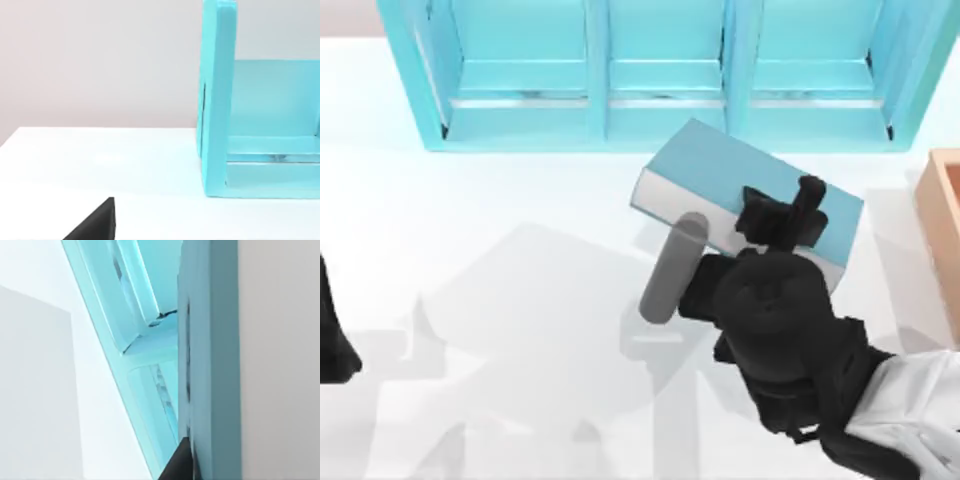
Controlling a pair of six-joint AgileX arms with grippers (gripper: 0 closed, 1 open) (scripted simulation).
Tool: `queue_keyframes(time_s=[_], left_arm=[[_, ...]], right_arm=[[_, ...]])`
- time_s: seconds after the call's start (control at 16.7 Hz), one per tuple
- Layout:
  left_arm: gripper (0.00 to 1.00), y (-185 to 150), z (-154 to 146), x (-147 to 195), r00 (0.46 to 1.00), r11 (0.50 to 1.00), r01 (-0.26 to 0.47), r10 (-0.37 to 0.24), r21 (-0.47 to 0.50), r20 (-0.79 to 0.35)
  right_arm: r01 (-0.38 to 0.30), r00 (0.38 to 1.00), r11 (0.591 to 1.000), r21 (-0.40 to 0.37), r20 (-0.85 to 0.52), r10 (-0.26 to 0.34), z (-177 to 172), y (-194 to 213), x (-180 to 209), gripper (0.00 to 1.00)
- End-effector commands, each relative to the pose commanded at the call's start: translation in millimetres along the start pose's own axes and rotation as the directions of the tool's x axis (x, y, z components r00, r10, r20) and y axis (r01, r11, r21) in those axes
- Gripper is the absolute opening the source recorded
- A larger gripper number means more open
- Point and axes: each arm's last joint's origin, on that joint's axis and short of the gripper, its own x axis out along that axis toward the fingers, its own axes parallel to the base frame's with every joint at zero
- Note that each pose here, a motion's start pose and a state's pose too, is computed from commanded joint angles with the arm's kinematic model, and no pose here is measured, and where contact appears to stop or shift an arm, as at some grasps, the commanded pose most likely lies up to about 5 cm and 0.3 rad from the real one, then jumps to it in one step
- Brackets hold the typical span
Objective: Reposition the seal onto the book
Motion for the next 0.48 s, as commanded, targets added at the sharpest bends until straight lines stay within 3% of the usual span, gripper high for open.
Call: queue_keyframes(time_s=[0.12,0.24,0.48], left_arm=[[1.00,0.0,0.0,0.0,1.000,1.000,0.000,0.000,0.000,0.000],[1.00,0.0,0.0,0.0,1.000,1.000,0.000,0.000,0.000,0.000],[1.00,0.0,0.0,0.0,1.000,1.000,0.000,0.000,0.000,0.000]], right_arm=[[-0.012,1.000,0.988,-0.152,0.016,0.014,0.3,16.0,-9.3,0.00],[-0.016,0.999,0.968,-0.250,0.027,0.024,-0.9,25.9,-16.3,0.00],[-0.017,0.999,0.954,-0.300,0.034,0.028,-1.7,30.8,-20.2,0.00]])
